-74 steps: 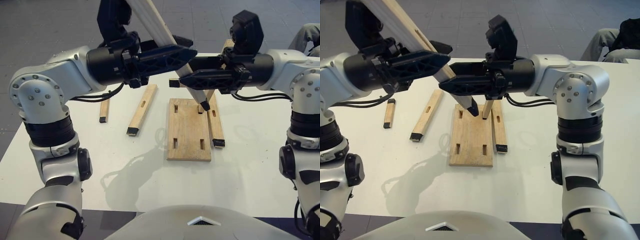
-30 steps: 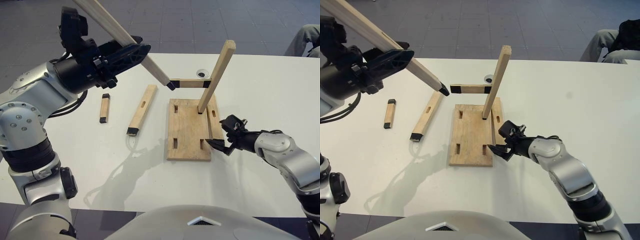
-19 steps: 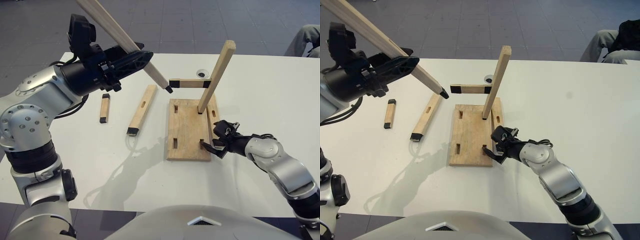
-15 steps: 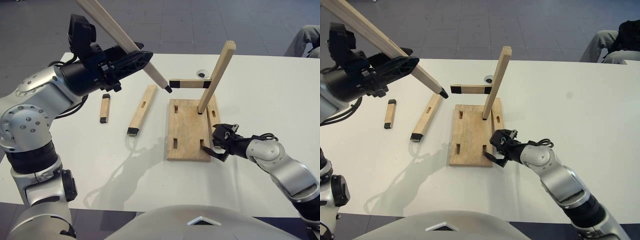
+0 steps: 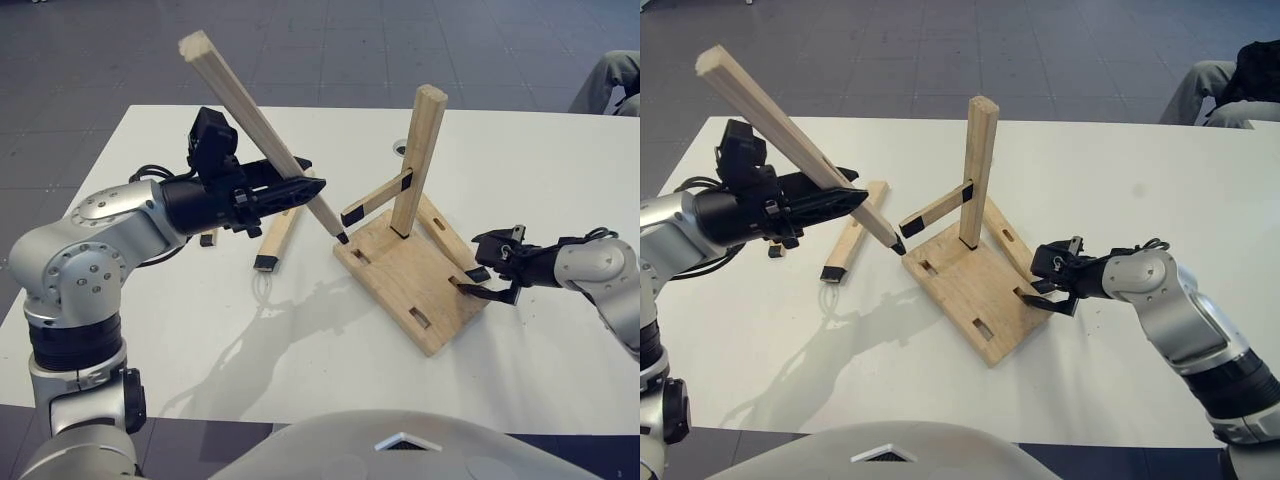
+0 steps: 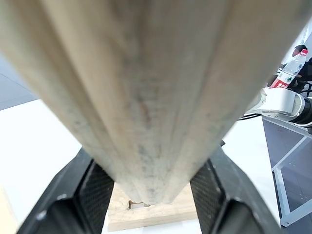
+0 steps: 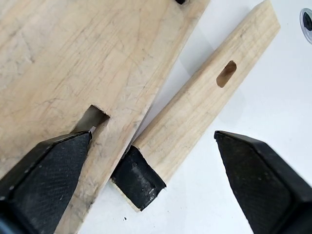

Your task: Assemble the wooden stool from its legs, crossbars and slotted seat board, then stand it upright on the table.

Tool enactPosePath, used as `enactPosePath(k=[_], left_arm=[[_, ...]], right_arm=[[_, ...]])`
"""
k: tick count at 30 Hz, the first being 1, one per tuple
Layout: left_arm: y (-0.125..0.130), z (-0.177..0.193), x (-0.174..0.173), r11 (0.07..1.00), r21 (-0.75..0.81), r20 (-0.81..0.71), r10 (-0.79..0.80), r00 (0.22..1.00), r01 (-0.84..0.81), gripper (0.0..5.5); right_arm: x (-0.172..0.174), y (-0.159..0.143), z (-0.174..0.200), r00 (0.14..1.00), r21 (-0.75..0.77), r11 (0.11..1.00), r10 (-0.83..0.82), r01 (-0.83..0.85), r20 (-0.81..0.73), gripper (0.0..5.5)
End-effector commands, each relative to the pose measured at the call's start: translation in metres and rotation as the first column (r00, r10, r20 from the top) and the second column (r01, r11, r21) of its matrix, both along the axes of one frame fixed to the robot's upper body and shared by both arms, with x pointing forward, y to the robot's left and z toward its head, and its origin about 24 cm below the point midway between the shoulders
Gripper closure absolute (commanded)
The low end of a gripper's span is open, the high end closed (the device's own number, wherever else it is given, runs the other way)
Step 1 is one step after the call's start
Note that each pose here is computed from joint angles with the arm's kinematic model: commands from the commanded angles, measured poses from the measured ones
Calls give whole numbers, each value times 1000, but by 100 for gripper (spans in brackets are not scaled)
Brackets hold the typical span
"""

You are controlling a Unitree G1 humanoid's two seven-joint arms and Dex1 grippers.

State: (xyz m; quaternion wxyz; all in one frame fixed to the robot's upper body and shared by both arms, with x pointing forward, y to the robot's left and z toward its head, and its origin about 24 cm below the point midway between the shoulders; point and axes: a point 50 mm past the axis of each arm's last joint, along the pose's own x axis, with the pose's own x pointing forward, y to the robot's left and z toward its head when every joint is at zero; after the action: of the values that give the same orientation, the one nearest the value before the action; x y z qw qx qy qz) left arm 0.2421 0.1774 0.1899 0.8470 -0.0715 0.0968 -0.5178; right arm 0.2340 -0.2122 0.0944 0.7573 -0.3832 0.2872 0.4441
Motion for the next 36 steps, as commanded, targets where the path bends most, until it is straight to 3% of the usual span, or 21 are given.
enactPosePath(k=[1,9,15,31,36], left_arm=[[-2,-2,-3,1000,-2,10,22,1000,-22,345],[-15,-50,-15,997,70,-79,21,997,-16,345],[-11,-77,-2,992,80,-91,100,991,-93,345],[-24,-62,14,994,18,4,108,994,-108,345],[-32,-78,12,993,9,-35,115,993,-115,345]], right_arm=[[-2,4,1,1000,17,1000,1,-1,11,86],[0,3,4,1000,18,1000,3,-3,26,86],[4,5,7,999,19,1000,18,-19,37,86],[8,8,5,998,6,999,52,-52,29,86],[10,9,7,998,9,998,60,-60,31,86]])
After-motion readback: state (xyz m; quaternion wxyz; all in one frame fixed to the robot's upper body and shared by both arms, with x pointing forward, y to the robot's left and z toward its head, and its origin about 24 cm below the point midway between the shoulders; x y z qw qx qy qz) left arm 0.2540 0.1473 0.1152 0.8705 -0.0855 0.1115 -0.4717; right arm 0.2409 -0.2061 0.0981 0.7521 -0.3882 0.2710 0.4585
